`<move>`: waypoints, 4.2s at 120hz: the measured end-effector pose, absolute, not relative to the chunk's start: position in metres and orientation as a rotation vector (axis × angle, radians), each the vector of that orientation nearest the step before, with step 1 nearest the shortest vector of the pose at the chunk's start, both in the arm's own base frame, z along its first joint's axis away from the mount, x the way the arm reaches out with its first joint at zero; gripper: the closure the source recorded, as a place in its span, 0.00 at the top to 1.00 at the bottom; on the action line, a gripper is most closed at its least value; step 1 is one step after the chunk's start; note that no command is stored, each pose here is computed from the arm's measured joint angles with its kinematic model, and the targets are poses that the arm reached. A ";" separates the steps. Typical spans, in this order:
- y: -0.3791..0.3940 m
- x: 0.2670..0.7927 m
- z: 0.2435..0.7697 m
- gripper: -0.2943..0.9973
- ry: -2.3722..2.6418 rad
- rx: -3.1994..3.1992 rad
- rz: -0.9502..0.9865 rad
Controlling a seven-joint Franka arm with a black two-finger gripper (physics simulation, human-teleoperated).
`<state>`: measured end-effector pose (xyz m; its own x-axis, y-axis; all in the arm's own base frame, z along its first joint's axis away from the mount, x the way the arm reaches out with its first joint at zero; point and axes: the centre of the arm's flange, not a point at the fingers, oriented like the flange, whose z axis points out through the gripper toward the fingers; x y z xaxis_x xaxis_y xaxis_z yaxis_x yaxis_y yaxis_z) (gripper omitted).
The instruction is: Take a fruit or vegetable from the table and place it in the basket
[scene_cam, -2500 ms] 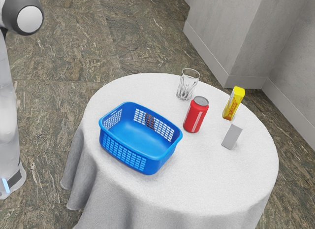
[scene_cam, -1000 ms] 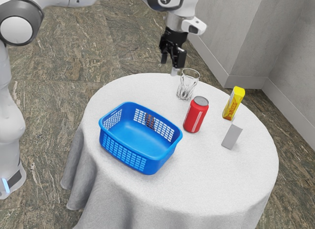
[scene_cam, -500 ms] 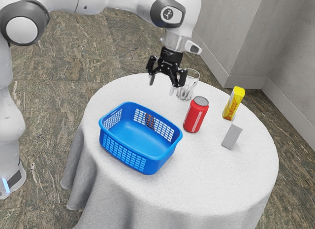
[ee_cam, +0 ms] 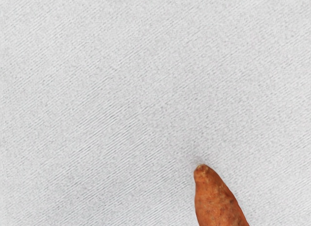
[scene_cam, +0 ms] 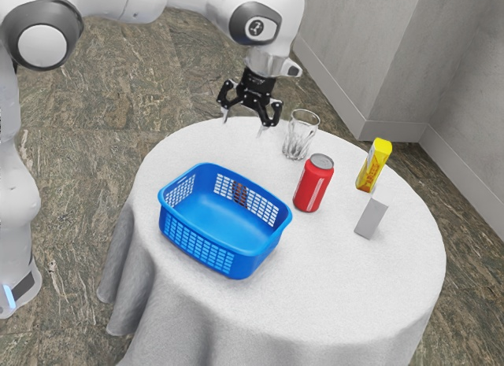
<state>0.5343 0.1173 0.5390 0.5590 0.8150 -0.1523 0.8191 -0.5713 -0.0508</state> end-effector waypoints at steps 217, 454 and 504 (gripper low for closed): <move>0.029 0.568 0.456 0.76 1.483 2.786 -0.473; 0.036 0.569 0.436 0.39 1.507 2.732 -0.306; 0.038 0.570 0.522 0.39 1.489 2.748 -0.135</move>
